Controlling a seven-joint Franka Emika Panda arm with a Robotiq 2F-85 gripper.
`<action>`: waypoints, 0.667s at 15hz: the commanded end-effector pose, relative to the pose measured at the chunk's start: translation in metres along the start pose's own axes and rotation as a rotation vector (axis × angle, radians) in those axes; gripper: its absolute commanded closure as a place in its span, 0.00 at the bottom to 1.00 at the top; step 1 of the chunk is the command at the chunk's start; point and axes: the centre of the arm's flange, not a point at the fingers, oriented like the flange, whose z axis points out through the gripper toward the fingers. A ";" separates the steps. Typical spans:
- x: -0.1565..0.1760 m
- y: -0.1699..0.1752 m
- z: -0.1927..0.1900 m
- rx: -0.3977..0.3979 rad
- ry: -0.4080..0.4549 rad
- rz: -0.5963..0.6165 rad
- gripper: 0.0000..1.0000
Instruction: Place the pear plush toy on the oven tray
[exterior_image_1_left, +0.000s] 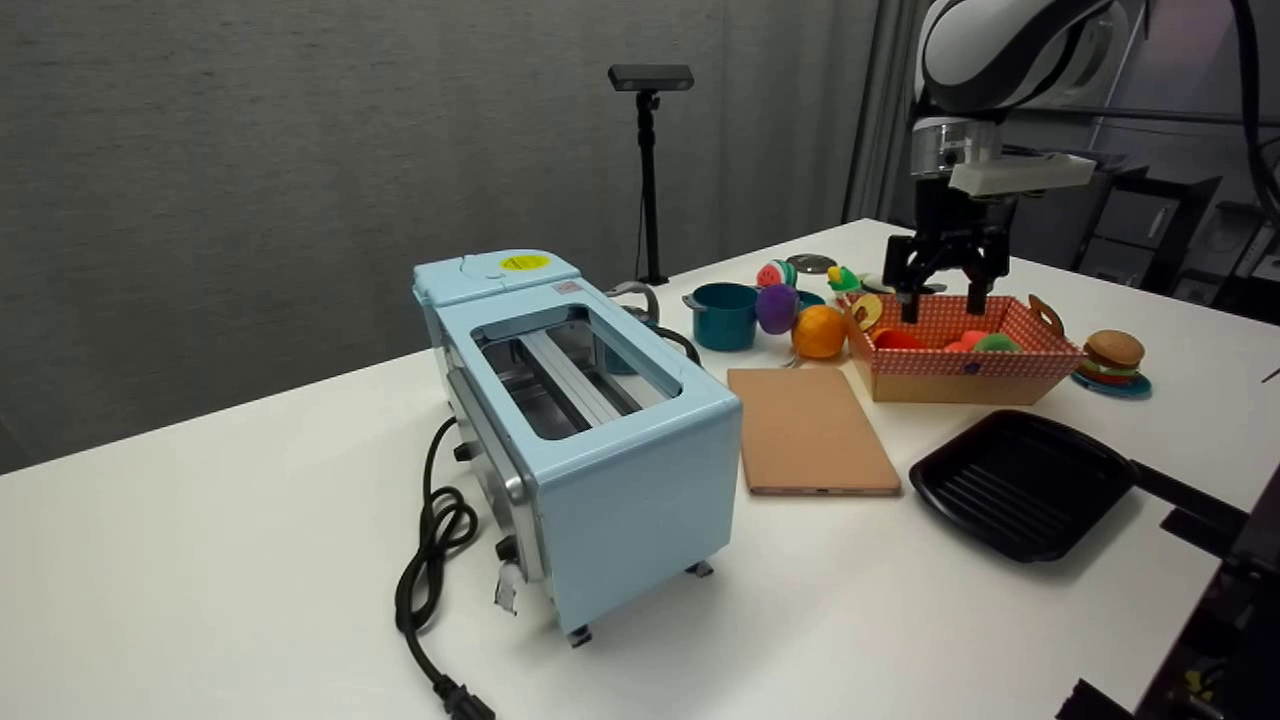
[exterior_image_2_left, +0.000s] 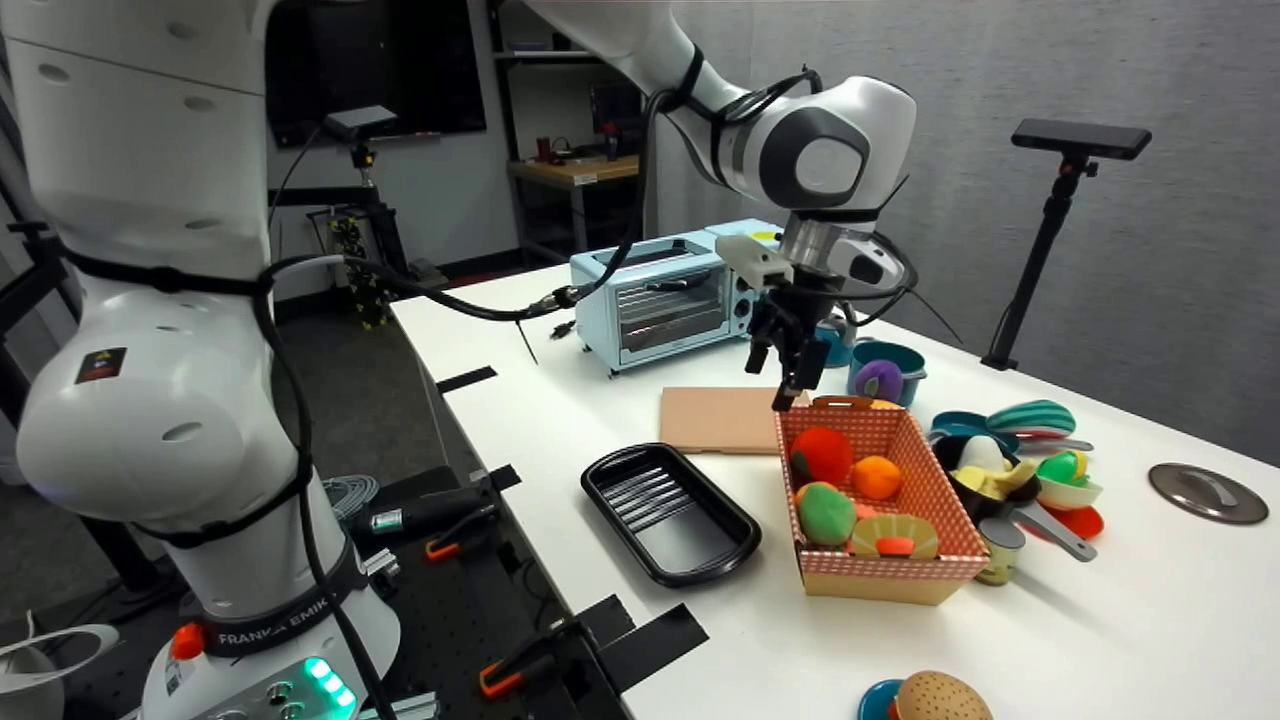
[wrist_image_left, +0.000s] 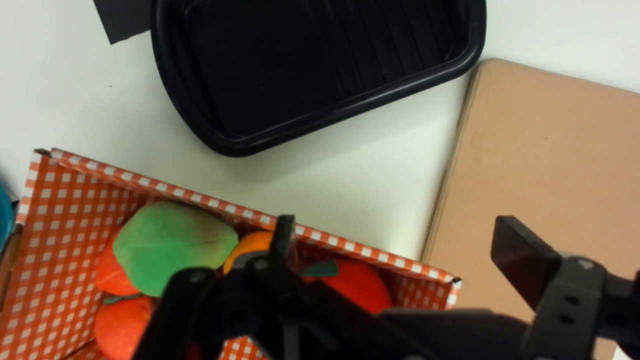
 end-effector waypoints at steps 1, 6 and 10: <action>0.010 0.025 -0.003 0.031 0.016 0.064 0.00; 0.004 0.088 0.002 0.048 0.013 0.171 0.00; -0.002 0.135 0.012 0.073 0.004 0.256 0.00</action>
